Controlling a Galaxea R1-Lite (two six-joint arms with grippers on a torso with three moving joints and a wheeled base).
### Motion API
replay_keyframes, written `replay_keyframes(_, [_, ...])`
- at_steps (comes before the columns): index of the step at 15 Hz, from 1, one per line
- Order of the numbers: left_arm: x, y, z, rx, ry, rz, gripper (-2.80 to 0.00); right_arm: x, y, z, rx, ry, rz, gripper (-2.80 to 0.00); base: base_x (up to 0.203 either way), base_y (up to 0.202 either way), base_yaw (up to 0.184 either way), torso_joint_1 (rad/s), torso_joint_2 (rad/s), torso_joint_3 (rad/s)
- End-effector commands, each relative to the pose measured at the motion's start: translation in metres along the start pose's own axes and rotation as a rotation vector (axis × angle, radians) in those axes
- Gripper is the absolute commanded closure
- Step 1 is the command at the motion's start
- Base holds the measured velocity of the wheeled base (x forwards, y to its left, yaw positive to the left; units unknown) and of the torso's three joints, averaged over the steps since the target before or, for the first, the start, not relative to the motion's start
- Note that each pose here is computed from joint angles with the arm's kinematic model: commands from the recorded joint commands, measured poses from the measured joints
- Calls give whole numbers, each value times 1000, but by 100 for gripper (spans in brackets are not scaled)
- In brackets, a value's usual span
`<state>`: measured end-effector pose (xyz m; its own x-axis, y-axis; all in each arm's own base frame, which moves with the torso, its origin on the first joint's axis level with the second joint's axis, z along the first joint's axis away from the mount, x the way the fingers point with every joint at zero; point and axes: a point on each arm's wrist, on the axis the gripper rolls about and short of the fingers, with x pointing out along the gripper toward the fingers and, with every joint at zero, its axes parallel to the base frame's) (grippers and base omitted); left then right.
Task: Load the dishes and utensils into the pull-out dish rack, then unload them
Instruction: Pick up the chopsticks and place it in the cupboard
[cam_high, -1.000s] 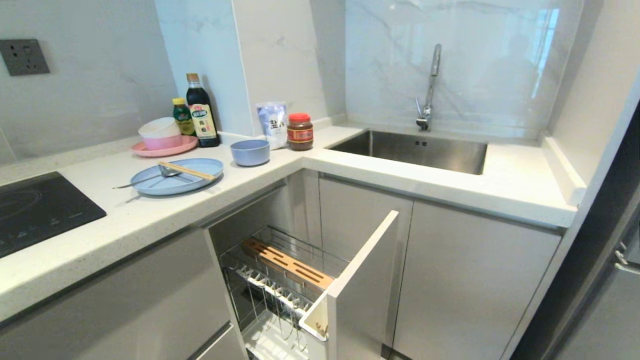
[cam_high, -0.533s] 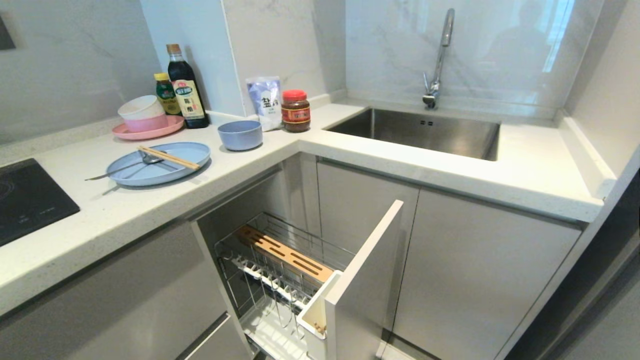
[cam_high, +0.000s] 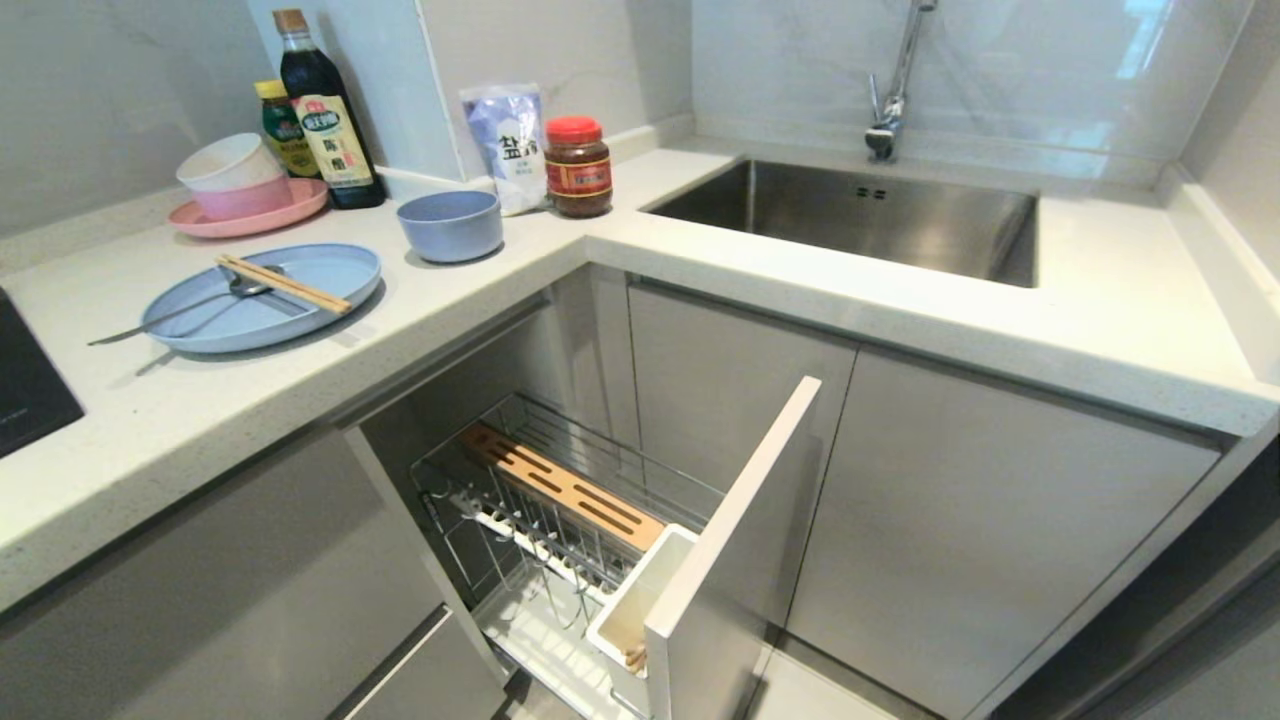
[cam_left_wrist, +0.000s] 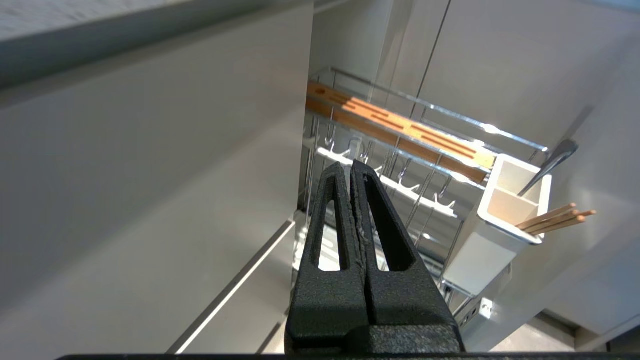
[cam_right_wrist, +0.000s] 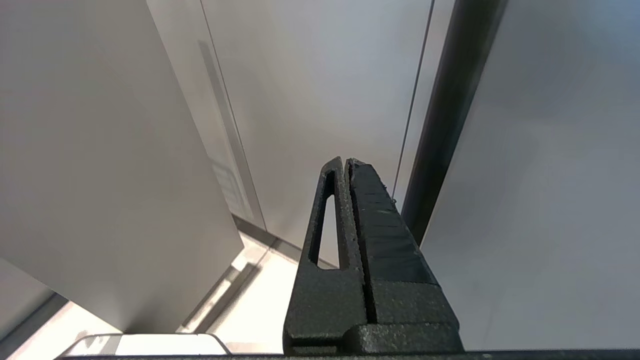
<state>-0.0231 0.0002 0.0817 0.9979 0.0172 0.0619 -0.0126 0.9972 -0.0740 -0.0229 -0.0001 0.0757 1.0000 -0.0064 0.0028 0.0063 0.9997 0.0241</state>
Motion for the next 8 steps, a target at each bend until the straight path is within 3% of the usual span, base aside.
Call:
replay_keyframes(1, [2, 1, -7, 0, 26, 3, 0, 0, 0, 0, 1, -3, 0, 0, 0, 0, 0, 5, 7, -196])
replay_keyframes(8, [2, 1, -7, 0, 26, 3, 0, 0, 0, 0, 1, -2, 0, 0, 0, 0, 0, 3, 4, -198])
